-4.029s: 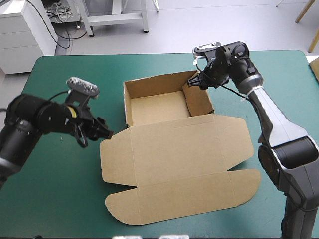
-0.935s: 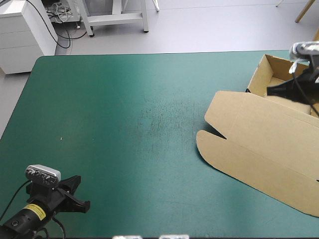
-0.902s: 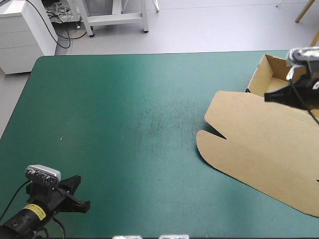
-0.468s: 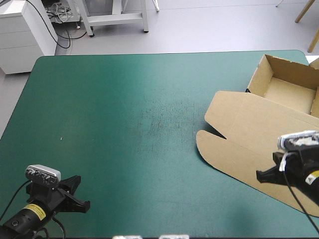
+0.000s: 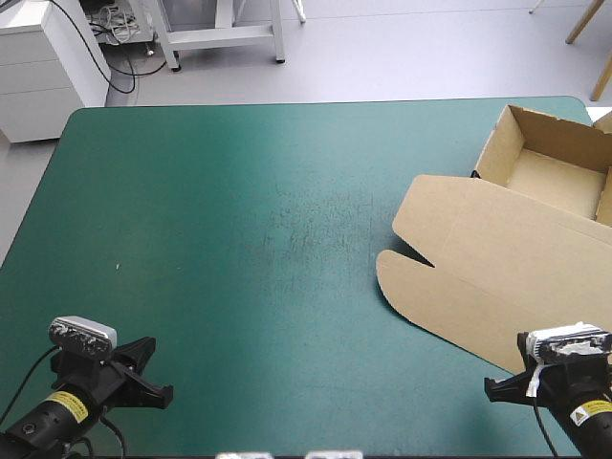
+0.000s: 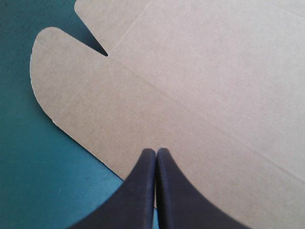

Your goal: Fold the box

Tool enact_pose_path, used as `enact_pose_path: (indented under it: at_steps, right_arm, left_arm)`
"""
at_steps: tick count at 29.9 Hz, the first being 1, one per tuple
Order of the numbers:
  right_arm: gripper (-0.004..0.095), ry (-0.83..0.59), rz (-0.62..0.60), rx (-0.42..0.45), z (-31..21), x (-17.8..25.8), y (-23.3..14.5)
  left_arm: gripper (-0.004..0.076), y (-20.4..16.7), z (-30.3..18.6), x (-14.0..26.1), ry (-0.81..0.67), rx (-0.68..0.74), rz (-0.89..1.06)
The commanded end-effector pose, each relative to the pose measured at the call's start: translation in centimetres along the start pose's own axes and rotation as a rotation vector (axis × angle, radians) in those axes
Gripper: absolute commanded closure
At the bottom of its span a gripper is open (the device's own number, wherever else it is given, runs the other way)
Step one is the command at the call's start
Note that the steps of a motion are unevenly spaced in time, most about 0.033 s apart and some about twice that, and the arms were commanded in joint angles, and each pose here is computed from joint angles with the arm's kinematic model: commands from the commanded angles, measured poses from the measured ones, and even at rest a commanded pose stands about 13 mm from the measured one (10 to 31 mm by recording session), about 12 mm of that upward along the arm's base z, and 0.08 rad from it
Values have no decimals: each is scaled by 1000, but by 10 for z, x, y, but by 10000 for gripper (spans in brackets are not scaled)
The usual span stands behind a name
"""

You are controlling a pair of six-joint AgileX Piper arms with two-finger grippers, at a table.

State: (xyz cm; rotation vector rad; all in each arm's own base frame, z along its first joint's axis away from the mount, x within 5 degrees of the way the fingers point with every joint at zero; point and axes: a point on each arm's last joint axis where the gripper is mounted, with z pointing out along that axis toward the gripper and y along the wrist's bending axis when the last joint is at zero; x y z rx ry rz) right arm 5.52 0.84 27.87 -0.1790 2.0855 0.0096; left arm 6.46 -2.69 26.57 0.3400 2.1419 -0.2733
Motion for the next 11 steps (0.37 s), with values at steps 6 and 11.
enact_pose_path:
  at_steps: [6,11]
  right_arm:
    - [924,-97,-1,9,-4,-13,-1]
    - [924,-105,-1,11,-4,-14,-1]
  left_arm:
    - [731,-2,-3,-11,-75,24,-18]
    - [731,-2,-3,-11,-75,24,-18]
